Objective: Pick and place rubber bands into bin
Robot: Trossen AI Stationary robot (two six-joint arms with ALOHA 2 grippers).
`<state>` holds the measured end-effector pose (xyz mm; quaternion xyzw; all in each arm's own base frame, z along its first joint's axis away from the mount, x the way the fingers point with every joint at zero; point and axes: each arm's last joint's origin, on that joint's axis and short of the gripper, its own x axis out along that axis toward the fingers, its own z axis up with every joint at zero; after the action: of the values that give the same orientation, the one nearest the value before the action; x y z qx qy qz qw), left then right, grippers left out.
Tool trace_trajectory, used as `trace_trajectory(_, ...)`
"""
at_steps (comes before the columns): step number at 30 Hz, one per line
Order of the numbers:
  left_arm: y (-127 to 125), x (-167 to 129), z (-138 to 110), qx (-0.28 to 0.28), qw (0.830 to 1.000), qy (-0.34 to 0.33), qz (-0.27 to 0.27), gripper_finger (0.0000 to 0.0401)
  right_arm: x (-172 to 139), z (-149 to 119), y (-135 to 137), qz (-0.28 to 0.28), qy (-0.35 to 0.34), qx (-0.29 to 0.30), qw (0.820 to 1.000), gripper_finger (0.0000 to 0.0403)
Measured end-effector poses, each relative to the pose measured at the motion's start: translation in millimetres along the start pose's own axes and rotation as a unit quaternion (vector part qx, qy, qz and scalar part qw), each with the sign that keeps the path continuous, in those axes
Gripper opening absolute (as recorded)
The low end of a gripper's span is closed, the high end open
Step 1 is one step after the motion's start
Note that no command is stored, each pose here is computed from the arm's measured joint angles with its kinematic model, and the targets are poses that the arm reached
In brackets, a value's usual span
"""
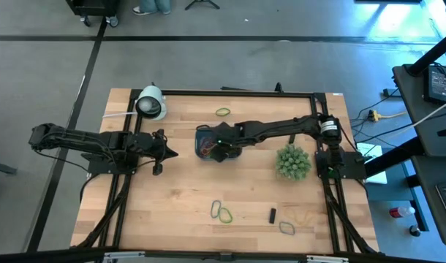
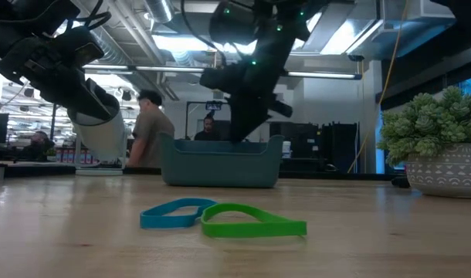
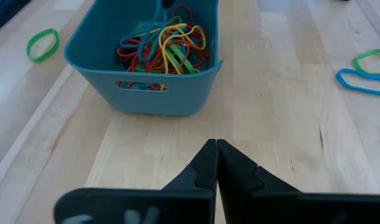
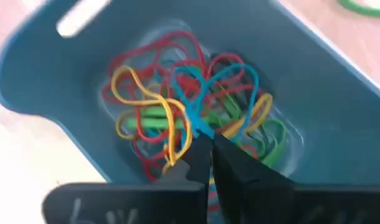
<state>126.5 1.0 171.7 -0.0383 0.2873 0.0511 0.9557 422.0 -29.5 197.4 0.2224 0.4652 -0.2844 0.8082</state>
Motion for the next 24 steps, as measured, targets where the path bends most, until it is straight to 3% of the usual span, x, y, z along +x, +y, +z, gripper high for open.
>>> trace_trajectory(13, 0, 0, 0, -0.004, 1.000, 0.000, 0.001, 0.0003, -14, -9, -11, -0.042, 0.052, -0.005, 0.998, 0.0135)
trace_trajectory(19, 0, 0, 0, -0.023, 1.000, -0.002, 0.000, 0.0004, -54, -10, -1, -0.021, 0.003, -0.036, 0.999, 0.0124)
trace_trajectory(24, 0, 2, 0, -0.026, 1.000, 0.007, 0.001, 0.0001, -97, -36, 15, 0.023, -0.029, -0.075, 0.997, 0.0081)
